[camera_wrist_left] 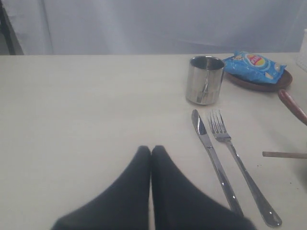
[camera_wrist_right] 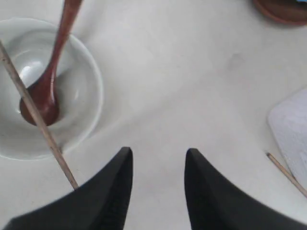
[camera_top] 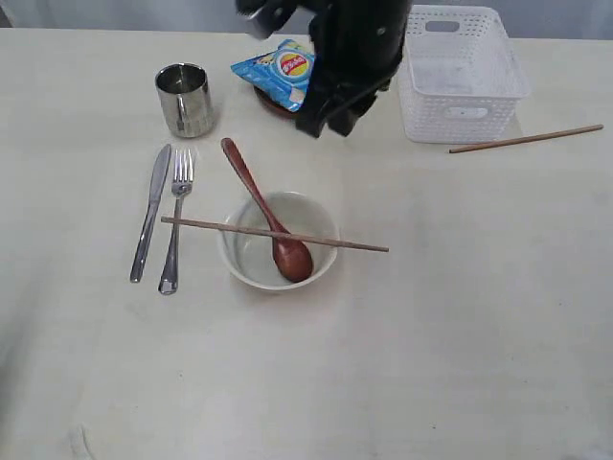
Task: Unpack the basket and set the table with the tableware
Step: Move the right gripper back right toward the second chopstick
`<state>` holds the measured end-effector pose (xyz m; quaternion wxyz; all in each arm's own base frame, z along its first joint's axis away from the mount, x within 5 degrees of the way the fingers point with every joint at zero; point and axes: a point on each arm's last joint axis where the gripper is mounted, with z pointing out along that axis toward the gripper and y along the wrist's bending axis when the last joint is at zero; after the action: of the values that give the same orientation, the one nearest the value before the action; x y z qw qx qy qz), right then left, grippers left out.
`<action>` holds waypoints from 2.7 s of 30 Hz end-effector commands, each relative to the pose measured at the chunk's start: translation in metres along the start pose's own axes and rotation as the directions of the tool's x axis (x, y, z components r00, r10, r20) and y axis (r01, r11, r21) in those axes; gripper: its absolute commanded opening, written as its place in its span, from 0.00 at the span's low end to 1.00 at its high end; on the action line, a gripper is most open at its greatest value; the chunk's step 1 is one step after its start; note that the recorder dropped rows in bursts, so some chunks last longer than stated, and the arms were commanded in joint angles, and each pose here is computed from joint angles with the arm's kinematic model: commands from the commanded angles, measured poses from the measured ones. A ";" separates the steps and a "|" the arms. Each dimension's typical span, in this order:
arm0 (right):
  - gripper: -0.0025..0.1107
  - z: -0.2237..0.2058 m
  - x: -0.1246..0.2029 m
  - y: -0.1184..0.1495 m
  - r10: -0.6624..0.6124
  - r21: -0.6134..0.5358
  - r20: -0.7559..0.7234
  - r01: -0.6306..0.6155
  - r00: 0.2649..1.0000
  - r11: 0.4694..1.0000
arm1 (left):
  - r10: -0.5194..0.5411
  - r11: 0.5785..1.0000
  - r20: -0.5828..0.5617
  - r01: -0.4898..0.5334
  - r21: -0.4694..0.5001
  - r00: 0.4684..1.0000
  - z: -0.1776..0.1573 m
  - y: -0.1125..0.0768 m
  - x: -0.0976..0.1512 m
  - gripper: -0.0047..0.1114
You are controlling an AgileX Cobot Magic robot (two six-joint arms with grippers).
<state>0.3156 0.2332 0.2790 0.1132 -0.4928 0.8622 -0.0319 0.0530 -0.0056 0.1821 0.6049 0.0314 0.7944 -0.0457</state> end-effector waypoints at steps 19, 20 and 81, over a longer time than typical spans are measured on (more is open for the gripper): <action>0.34 0.066 0.218 -0.167 0.669 0.078 -0.015 -0.666 0.743 0.742 | 0.004 1.000 0.010 -0.004 -0.004 1.000 0.000 0.000 0.000 0.04; 0.34 0.072 0.223 -0.171 0.672 0.082 -0.017 -0.669 0.740 0.739 | 0.004 1.000 0.010 -0.004 -0.004 1.000 0.000 0.000 0.000 0.04; 0.02 0.168 0.228 -0.212 0.954 0.112 -0.221 -0.966 0.203 0.232 | 0.004 1.000 0.010 -0.004 -0.004 1.000 0.000 0.000 0.000 0.04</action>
<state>0.4387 -0.0565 0.1163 0.0472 0.1887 0.9800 0.0421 0.0530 -0.0056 0.1821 0.6049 0.0314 0.7944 -0.0457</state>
